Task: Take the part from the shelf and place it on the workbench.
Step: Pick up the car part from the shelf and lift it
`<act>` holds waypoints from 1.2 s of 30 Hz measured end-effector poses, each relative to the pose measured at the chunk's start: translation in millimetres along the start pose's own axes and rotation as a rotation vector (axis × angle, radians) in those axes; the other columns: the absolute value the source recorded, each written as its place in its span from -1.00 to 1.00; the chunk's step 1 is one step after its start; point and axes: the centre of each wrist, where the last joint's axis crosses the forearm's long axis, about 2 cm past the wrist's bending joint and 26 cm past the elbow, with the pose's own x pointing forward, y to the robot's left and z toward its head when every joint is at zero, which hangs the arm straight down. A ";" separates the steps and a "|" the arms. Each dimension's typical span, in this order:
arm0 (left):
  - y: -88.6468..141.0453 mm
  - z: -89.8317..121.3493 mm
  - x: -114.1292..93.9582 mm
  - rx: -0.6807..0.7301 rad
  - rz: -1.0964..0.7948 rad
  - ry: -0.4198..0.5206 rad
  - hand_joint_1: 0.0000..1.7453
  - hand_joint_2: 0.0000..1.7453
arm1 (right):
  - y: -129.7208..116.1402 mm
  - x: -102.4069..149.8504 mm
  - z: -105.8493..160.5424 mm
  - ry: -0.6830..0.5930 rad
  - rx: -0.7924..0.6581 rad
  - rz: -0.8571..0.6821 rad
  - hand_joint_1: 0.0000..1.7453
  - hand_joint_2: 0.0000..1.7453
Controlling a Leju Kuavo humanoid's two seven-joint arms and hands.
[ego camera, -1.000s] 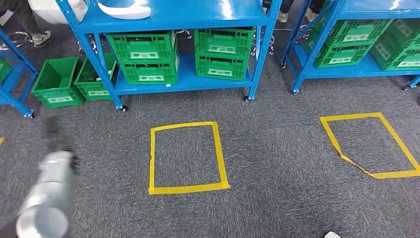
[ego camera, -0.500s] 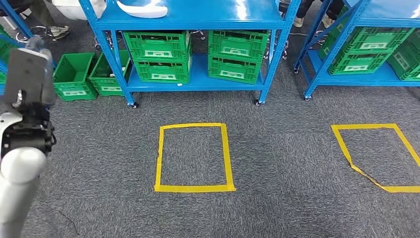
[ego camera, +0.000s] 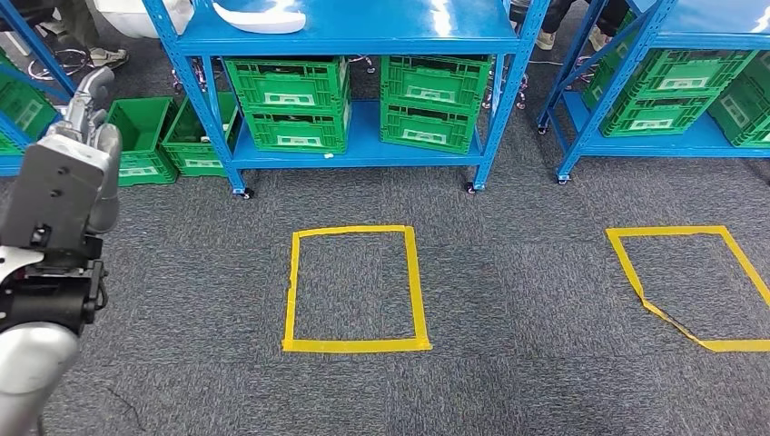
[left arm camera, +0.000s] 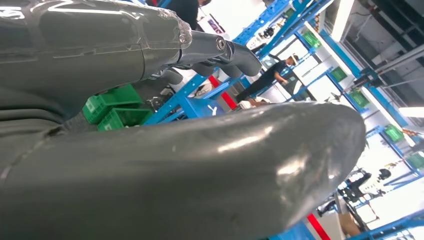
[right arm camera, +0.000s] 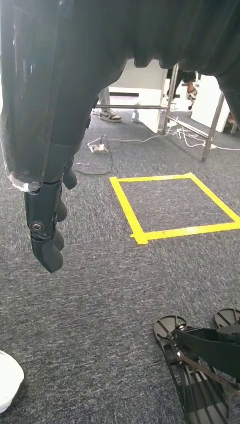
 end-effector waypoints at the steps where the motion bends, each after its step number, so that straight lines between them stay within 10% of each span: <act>1: -0.1 0.8 0.8 -0.003 0.000 -0.004 -1.00 -1.00 | 0.1 0.0 0.0 0.000 0.000 0.000 -1.00 1.00; 36: -7.1 13.4 5.9 -0.078 -0.042 -0.013 -1.00 -1.00 | 3.0 -0.6 0.1 -0.011 0.010 -0.001 -1.00 1.00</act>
